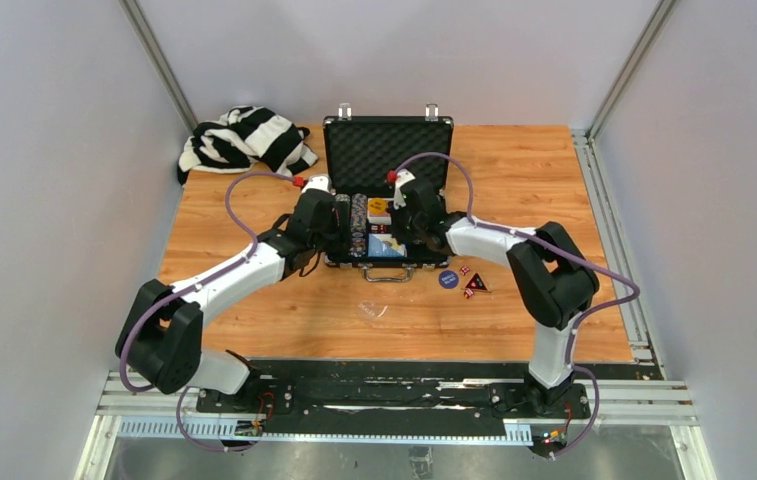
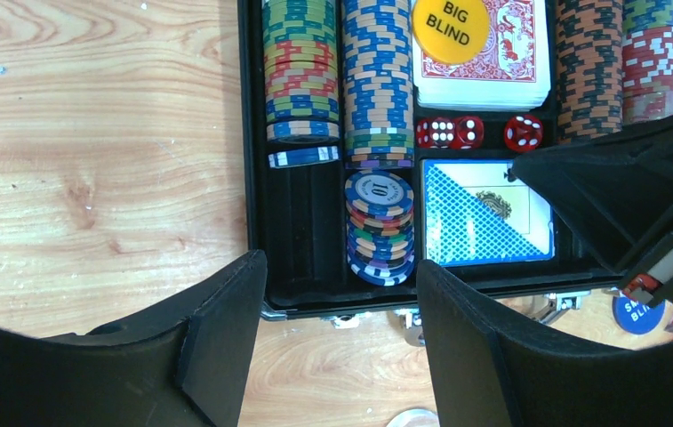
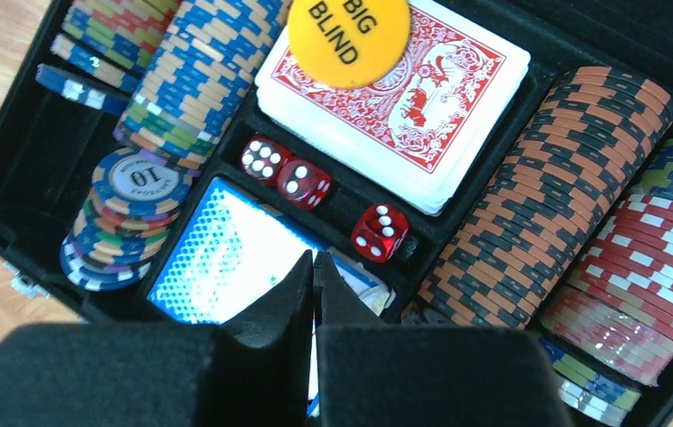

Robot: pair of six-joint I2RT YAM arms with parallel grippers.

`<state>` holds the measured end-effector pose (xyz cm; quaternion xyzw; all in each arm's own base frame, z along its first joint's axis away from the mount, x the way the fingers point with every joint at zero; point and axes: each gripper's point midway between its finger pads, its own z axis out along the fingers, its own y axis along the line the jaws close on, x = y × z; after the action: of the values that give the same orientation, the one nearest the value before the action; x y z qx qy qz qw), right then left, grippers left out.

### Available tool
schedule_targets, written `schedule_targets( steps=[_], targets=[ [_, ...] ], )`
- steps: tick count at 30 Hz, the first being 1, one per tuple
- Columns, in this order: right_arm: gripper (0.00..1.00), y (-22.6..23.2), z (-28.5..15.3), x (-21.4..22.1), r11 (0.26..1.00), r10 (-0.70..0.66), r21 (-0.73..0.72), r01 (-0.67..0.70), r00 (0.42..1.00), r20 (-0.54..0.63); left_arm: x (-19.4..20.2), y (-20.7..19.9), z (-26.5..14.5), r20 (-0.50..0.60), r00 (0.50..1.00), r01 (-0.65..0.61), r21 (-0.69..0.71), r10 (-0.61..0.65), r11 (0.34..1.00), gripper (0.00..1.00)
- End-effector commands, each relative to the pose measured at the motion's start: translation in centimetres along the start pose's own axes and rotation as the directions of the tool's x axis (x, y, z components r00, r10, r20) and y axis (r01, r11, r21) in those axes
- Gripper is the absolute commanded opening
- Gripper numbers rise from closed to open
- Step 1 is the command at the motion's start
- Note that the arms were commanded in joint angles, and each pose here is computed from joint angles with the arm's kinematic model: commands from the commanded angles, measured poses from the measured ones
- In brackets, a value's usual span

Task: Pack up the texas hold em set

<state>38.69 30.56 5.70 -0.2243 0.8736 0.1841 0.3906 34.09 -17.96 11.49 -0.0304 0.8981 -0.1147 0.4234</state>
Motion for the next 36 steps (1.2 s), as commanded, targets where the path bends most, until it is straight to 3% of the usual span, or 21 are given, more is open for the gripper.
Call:
schedule_targets(
  steps=[1,4,6,9,11,13,17,28,36],
  targets=[
    [0.01,1.1,-2.8,-4.0,0.998,-0.059,-0.033,0.061,0.997,0.056,-2.0,-0.8,-0.4,0.062,0.998,0.021,0.033,-0.023,0.999,0.67],
    [0.01,0.6,-5.5,-6.2,0.998,-0.066,0.009,0.066,0.99,0.123,-2.3,-0.8,-1.0,0.091,0.996,0.017,0.05,-0.022,0.999,0.69],
    [0.08,-0.6,-7.3,-6.2,0.997,-0.046,0.072,0.035,0.988,0.147,-2.3,-1.4,-1.3,0.105,0.994,0.013,0.094,-0.023,0.996,0.8],
    [0.47,-3.0,-9.9,-3.7,0.983,-0.017,0.184,-0.007,0.991,0.131,-1.5,-2.0,-1.3,0.094,0.995,0.01,0.145,-0.023,0.989,0.99],
    [0.62,-4.6,-11.5,-1.9,0.965,-0.014,0.263,-0.013,0.995,0.097,-0.7,-2.5,-1.1,0.077,0.997,0.004,0.177,-0.018,0.984,0.98],
    [0.64,-5.8,-12.8,0.1,0.949,-0.012,0.316,-0.004,0.999,0.05,0.0,-3.0,-1.0,0.077,0.997,-0.023,0.175,0.009,0.984,1.0],
    [0.64,-6.9,-14.0,3.1,0.943,0.028,0.333,-0.025,1.0,-0.004,1.2,-4.8,-0.6,0.074,0.992,-0.115,0.179,0.103,0.977,0.94],
    [0.61,-8.1,-12.2,10.1,0.939,0.143,0.335,-0.073,0.972,-0.189,2.0,-6.1,-1.0,0.066,0.992,-0.116,0.226,0.103,0.967,0.89],
    [0.58,-9.3,-12.3,11.4,0.927,0.187,0.359,-0.107,0.963,-0.195,2.5,-6.2,-0.7,0.052,0.993,-0.115,0.233,0.105,0.966,0.86]
  ],
)
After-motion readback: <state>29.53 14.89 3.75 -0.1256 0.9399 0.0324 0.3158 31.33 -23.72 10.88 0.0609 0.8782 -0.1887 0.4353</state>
